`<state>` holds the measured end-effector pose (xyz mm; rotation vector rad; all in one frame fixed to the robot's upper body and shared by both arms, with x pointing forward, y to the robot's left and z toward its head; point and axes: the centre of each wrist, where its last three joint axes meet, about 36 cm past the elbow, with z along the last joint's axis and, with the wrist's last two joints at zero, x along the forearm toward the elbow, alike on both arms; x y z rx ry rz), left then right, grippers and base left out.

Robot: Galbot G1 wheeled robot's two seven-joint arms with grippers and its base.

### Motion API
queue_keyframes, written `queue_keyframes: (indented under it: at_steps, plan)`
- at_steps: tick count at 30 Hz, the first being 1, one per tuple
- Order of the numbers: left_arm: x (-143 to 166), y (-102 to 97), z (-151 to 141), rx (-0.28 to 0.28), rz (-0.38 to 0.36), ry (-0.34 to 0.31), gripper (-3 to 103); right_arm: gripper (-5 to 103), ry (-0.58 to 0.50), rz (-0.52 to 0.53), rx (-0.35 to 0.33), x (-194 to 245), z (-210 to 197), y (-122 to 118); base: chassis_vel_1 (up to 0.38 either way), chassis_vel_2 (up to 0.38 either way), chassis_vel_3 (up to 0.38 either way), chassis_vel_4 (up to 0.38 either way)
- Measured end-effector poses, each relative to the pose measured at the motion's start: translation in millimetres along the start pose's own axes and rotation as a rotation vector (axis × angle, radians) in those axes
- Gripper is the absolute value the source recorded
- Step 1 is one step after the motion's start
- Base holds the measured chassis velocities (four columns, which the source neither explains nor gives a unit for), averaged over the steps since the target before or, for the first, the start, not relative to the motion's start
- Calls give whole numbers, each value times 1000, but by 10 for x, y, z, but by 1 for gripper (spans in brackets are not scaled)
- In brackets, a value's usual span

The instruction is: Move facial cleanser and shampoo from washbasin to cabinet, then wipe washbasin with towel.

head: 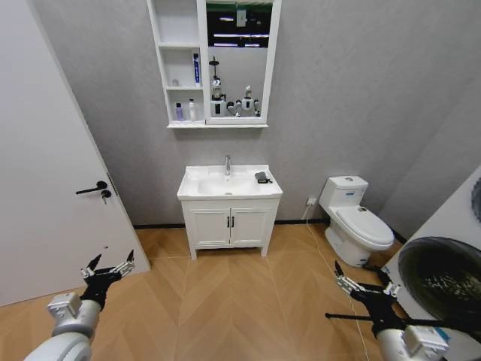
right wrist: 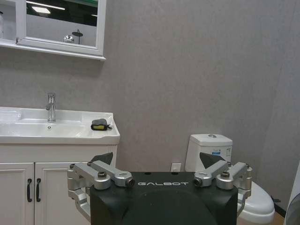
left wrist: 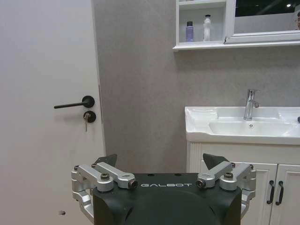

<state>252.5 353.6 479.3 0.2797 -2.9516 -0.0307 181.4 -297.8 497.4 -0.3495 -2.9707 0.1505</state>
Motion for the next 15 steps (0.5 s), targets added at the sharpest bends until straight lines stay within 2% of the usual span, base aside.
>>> queue_keyframes:
  at_steps: [15]
  plan:
    - [0, 0, 0, 0, 0, 0, 100, 100, 0, 0, 0, 0, 0, 0, 0, 0, 0, 0]
